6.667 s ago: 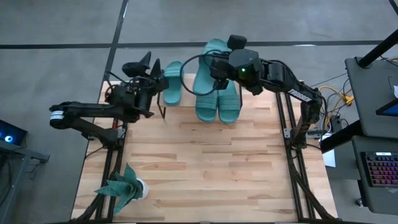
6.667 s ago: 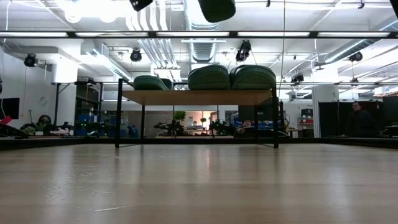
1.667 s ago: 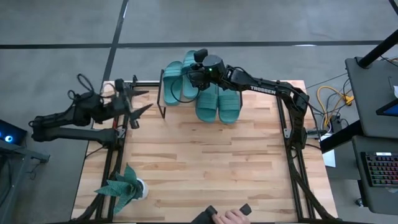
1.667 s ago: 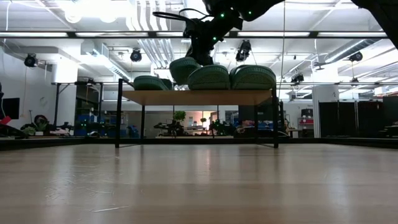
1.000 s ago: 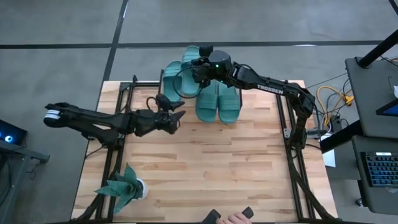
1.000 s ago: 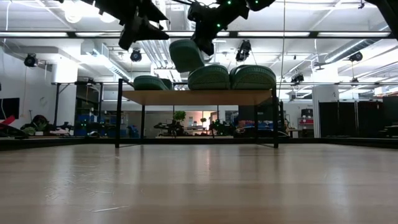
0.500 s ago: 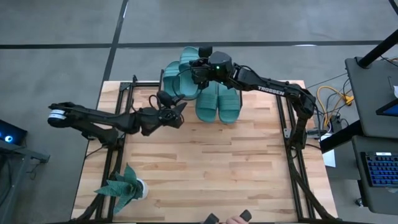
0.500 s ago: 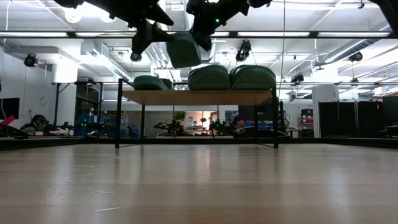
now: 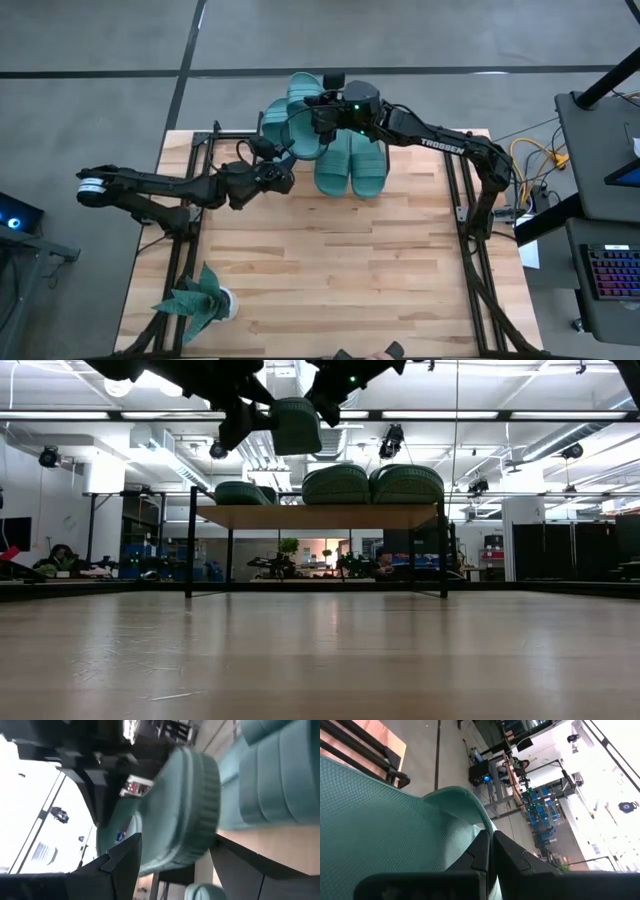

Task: Pick and place slides into the shelf
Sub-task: Put the green slide on the shelf

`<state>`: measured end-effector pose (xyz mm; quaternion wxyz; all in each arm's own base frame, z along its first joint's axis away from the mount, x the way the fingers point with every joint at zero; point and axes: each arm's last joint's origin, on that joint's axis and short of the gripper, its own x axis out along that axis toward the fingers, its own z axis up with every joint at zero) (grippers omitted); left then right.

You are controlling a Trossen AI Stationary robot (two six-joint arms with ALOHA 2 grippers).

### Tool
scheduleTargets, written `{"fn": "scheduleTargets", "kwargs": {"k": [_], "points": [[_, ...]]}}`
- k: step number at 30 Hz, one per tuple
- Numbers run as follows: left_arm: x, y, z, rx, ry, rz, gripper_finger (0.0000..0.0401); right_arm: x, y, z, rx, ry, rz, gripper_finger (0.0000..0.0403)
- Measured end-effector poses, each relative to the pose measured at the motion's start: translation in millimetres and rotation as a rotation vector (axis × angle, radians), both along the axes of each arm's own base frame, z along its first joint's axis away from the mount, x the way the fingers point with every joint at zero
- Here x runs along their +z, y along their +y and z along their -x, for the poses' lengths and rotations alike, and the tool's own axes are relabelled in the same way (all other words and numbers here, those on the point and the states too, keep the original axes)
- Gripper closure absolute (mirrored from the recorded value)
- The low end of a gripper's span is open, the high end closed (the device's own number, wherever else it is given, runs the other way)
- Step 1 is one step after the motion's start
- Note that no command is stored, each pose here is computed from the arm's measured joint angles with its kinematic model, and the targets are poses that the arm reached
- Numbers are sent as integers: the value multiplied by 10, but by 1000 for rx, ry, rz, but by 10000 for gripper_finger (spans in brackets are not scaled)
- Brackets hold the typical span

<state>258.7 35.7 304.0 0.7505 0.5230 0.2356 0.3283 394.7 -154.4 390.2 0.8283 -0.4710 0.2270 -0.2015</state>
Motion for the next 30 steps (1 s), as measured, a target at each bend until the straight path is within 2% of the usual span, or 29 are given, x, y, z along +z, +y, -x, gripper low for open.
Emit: {"fn": "scheduleTargets", "kwargs": {"k": [12, 22, 26, 30], "points": [[-47, -7, -130, -63, -27, -4, 184, 37, -8, -3, -8, -35, 14, 395], [-76, 10, -274, -19, -54, -80, 188, 39, -32, 4, -42, -53, -1, 395], [-85, 14, -276, 0, -46, -79, 223, 41, -32, 2, -43, -56, 0, 395], [-62, 18, -288, 17, -47, -78, 293, 40, -32, 3, -44, -55, -1, 395]]}}
